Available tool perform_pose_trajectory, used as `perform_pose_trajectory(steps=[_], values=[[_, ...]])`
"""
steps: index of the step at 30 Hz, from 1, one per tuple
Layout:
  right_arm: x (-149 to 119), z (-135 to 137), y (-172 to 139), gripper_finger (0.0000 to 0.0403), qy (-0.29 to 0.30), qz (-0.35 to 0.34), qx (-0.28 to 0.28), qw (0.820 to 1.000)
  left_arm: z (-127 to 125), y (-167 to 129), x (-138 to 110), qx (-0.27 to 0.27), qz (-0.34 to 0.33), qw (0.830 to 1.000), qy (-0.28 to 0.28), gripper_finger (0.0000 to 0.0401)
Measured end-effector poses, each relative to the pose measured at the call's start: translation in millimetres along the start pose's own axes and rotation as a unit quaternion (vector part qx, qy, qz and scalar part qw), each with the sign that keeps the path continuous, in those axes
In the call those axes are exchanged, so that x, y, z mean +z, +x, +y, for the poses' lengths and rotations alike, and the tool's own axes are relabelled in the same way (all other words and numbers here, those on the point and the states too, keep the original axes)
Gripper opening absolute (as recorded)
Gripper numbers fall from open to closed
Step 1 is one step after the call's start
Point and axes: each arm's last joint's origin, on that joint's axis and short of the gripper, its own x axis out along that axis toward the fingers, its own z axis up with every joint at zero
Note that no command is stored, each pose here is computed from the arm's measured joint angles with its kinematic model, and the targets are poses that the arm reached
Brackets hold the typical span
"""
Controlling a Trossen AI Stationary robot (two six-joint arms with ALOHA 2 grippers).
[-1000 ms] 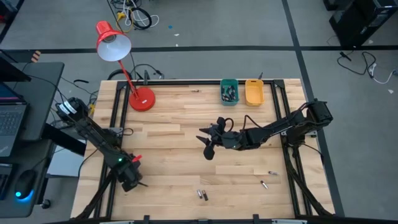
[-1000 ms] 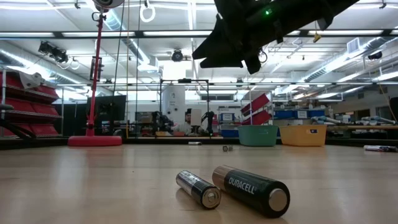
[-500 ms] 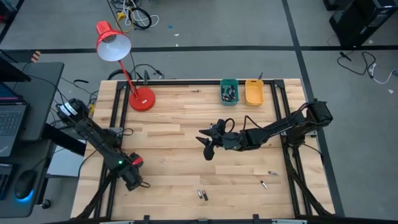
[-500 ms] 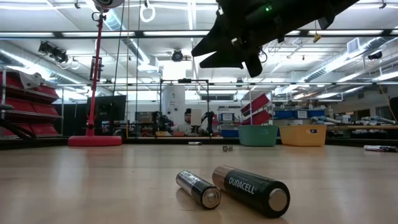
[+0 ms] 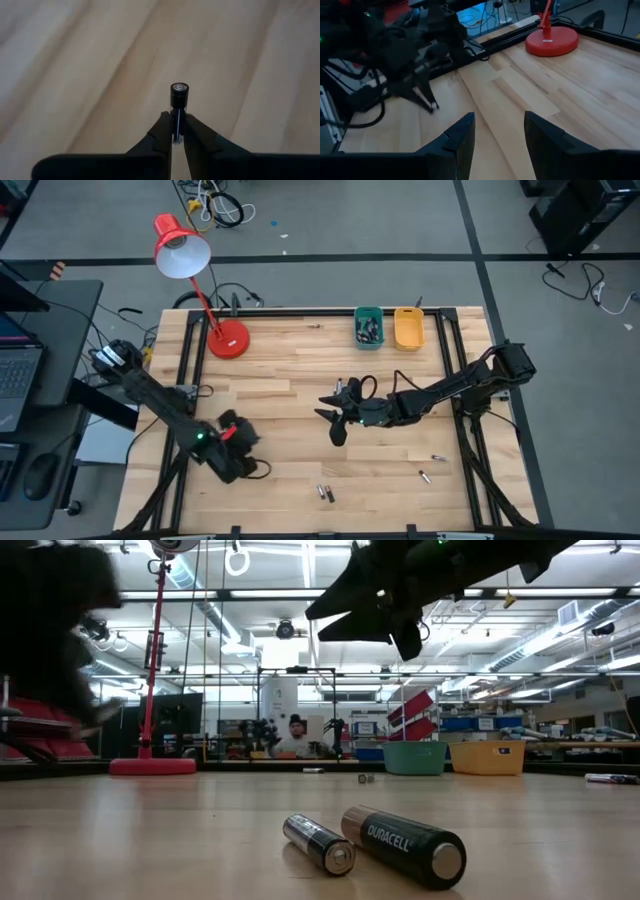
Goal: Sort batteries
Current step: Put the silver battery into the yellow bin
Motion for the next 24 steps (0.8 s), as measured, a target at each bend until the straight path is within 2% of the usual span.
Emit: perform_pose_trajectory(steps=[5, 9, 15, 24], values=[[-15, 2, 17, 0.0156, -0.024, -0.021, 0.012, 0.999, -3, 21, 34, -0.060, -0.119, 0.990, 0.049, 0.0042], [-22, 4, 25, 0.0156, -0.036, -0.048, 0.023, 0.998, 8, 33, 62, -0.049, -0.184, 0.979, 0.074, 0.0042], [-11, 0, 28, 0.0156, -0.063, -0.083, 0.030, 0.994, 38, 49, 97, -0.021, -0.212, 0.974, 0.080, 0.0042], [7, -46, 49, 0.0156, -0.048, -0.099, -0.051, 0.993, 84, 63, 139, -0.073, -0.255, 0.961, 0.083, 0.0042]])
